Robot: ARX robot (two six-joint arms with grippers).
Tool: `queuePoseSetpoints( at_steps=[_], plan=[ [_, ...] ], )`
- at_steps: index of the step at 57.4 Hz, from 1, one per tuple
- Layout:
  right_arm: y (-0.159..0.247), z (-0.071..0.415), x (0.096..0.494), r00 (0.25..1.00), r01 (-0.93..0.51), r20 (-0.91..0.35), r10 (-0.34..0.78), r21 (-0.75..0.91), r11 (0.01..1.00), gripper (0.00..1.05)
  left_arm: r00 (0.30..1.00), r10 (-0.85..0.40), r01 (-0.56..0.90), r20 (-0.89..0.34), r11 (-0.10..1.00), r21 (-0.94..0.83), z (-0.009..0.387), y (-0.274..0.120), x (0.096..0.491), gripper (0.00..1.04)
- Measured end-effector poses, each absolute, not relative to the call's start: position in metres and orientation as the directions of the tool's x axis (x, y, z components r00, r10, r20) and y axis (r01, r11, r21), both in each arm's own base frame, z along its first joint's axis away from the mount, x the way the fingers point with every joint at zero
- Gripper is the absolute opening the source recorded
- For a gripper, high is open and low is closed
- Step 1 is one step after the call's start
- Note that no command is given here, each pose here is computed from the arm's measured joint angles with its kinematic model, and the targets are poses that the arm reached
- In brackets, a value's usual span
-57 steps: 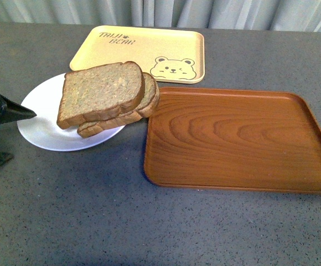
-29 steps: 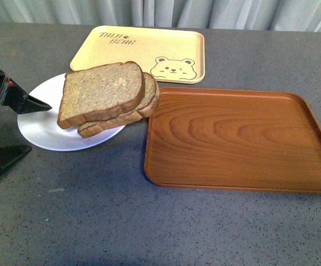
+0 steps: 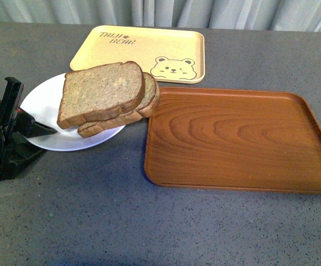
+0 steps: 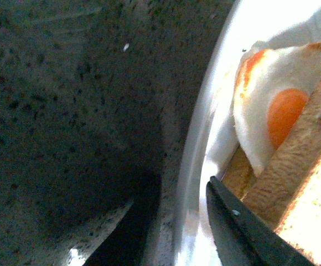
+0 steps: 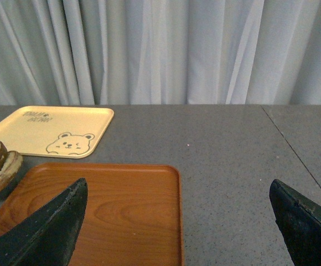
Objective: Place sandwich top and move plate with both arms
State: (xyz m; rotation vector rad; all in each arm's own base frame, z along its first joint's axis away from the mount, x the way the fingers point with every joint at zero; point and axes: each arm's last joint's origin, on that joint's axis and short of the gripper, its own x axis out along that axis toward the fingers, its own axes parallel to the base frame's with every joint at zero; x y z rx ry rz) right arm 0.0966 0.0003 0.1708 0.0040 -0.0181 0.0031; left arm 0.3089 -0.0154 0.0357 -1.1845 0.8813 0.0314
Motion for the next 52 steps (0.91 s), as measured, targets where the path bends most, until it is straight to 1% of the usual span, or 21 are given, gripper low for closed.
queuePoseSetpoints(
  at_steps=[7,11,17,25,36,39,44,52],
  plan=[
    [0.000,0.171,0.097,1.000,-0.003,0.018,0.003,0.004,1.000,0.96,0.679,-0.421,-0.457,-0.601,0.398,-0.796,0.036,-0.016,0.306,0.09],
    [0.000,0.171,0.097,1.000,-0.003,0.018,0.003,0.004,1.000,0.96,0.686,-0.437,-0.445,-0.582,0.382,-0.810,0.039,-0.016,0.306,0.03],
    [0.000,0.171,0.097,1.000,-0.004,0.018,0.004,0.004,1.000,0.96,0.705,-0.434,-0.420,-0.561,0.381,-0.824,0.046,-0.016,0.305,0.03],
    [0.000,0.171,0.097,1.000,-0.003,0.018,0.003,0.004,1.000,0.96,0.707,-0.438,-0.424,-0.555,0.366,-0.828,0.048,-0.015,0.296,0.03],
    [0.000,0.171,0.097,1.000,-0.004,0.018,0.003,0.004,1.000,0.96,0.723,-0.445,-0.410,-0.529,0.340,-0.846,0.062,-0.016,0.289,0.03],
    [0.000,0.171,0.097,1.000,-0.004,0.018,0.003,0.004,1.000,0.96,0.742,-0.447,-0.394,-0.500,0.312,-0.864,0.073,-0.016,0.290,0.03],
    [0.000,0.171,0.097,1.000,-0.003,0.018,0.003,0.004,1.000,0.96,0.754,-0.454,-0.377,-0.475,0.293,-0.879,0.086,-0.019,0.293,0.03],
    [0.000,0.171,0.097,1.000,-0.004,0.018,0.003,0.004,1.000,0.96,0.739,-0.489,-0.352,-0.463,0.305,-0.885,0.106,-0.040,0.314,0.03]
  ],
)
